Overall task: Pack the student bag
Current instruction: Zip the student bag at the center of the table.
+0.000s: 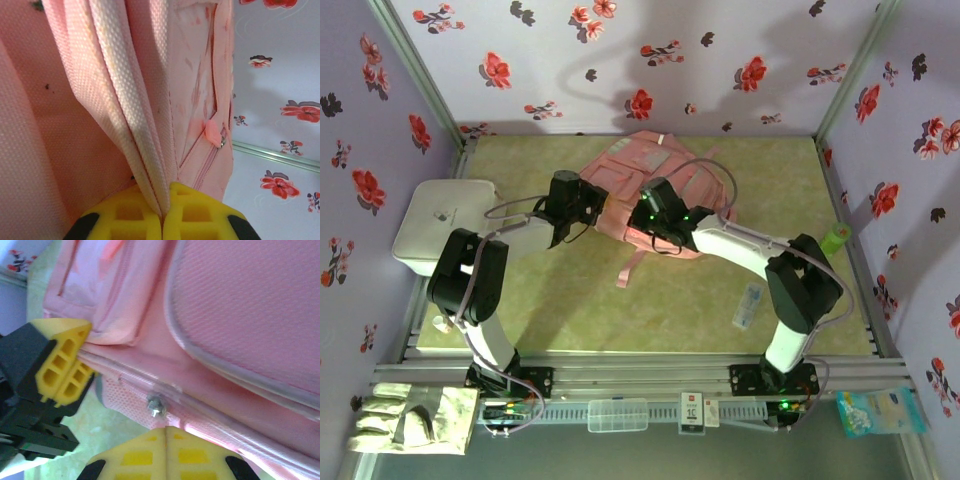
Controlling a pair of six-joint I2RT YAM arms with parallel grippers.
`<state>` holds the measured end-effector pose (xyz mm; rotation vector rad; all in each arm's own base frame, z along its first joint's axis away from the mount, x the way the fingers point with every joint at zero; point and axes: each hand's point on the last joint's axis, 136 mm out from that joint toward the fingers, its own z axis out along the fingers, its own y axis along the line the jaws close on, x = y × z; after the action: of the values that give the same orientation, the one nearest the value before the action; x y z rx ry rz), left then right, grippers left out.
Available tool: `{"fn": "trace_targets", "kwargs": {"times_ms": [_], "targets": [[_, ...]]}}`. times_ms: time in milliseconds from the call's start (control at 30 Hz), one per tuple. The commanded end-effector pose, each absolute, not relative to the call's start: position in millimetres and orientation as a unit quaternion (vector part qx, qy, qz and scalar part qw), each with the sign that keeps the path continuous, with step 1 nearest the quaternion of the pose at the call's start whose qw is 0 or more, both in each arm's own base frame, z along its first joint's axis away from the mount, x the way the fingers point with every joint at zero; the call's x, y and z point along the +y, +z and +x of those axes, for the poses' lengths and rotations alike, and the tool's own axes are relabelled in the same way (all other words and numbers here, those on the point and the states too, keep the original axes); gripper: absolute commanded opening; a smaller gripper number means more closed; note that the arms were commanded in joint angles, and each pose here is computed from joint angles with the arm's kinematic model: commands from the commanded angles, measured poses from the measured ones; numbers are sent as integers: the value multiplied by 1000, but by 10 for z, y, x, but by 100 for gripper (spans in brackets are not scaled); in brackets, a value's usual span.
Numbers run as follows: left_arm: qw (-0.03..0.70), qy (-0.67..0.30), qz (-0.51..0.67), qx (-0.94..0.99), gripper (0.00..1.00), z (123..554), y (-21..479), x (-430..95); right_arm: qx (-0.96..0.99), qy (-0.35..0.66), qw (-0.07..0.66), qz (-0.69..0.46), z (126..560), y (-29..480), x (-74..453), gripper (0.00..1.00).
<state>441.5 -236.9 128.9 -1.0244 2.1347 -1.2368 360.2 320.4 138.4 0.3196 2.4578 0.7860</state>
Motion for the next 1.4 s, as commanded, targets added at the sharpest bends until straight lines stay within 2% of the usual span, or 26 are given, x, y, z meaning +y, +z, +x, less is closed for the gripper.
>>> {"fn": "trace_targets", "kwargs": {"times_ms": [0,133,233,400,467,567,1100,1367], "targets": [[234,-480,-343,773,0,4427,1488,-2519,930,201,264,158,3477,1223,2710,5],[235,-480,-343,772,0,4435,1495,-2506,945,132,251,165,3332,1009,2412,4],[236,-480,-343,772,0,4440,1501,-2501,945,151,255,139,3321,1072,2517,7],[237,-483,-341,771,0,4433,1543,-2510,941,183,273,85,3331,1406,2881,22],[236,-484,-339,771,0,4420,1561,-2523,939,190,277,78,3319,1495,3008,32],[237,-485,-337,771,0,4409,1580,-2527,937,195,278,79,3309,1543,3151,36],[232,-491,-337,769,0,4376,1585,-2548,941,165,279,99,3657,1308,3550,37],[232,-496,-336,767,0,4349,1622,-2540,944,90,292,122,3752,1146,3336,29]]}}
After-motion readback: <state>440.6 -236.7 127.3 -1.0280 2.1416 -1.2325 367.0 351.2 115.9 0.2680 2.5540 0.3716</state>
